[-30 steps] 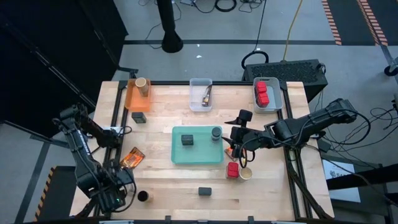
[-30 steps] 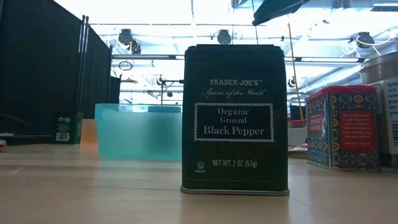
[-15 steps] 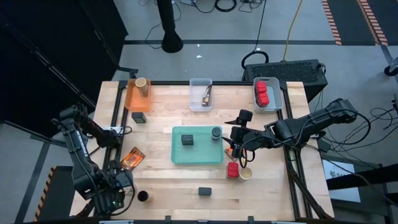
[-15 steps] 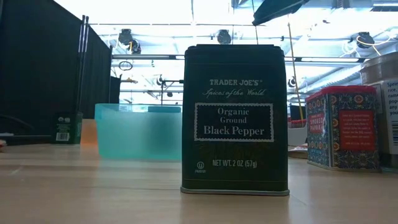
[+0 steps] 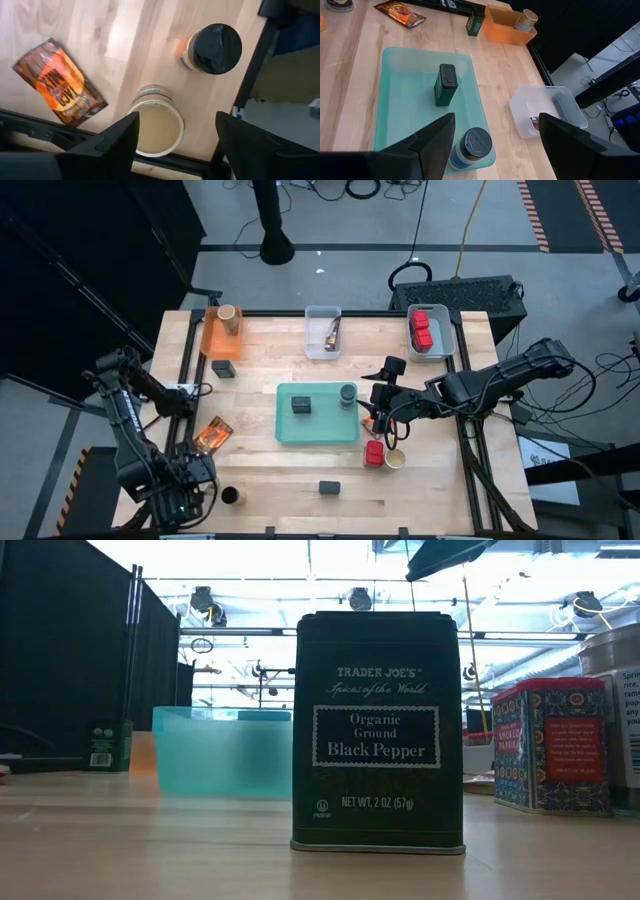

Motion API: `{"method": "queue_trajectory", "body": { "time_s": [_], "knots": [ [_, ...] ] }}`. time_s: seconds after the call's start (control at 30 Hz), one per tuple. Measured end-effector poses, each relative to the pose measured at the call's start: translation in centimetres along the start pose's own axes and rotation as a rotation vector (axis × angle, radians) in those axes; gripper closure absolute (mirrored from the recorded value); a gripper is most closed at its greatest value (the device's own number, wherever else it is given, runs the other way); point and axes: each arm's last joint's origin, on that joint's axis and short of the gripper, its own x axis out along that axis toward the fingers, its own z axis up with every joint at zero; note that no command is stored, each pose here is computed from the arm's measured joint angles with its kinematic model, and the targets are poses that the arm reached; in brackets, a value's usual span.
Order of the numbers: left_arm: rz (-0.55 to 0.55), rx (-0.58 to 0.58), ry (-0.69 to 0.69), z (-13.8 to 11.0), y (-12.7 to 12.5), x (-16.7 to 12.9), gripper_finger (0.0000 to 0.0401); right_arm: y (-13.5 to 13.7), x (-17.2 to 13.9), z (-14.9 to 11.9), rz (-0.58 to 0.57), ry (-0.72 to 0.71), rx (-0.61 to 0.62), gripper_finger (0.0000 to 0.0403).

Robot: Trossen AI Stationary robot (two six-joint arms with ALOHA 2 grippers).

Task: Sort spices by type
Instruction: Put the left gold spice bottle into the orange bin

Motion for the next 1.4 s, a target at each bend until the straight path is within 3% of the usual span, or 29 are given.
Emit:
{"method": "queue_trajectory", "body": {
  "time_s": [0.2,0.37,0.7,0.9,1.07,1.4],
  "knots": [
    [0.057,-0.046,0.008,-0.1,0.5,0.0,0.0073,0.0,0.0,0.0,0.000,0.000,0.000,0.0133],
    [0.026,-0.052,0.007,0.0,0.3,0.0,0.0046,0.0,0.0,0.0,0.000,0.000,0.005,0.0133],
    [-0.026,0.002,-0.080,0.5,-0.5,0.2,0.0044,0.0,0.0,0.0,-0.001,0.000,0.007,0.0133],
    [0.033,0.070,0.079,-1.1,-0.7,1.0,0.0044,0.0,0.0,0.0,-0.001,0.000,0.008,0.0133],
    [0.097,0.130,0.057,-2.0,-1.3,2.1,0.0044,0.0,0.0,0.0,-0.001,0.000,0.008,0.0133],
    [0.161,0.136,0.071,-2.1,-1.1,2.6,0.0044,0.0,0.0,0.0,-0.001,0.000,0.006,0.0133]
  ]
}}
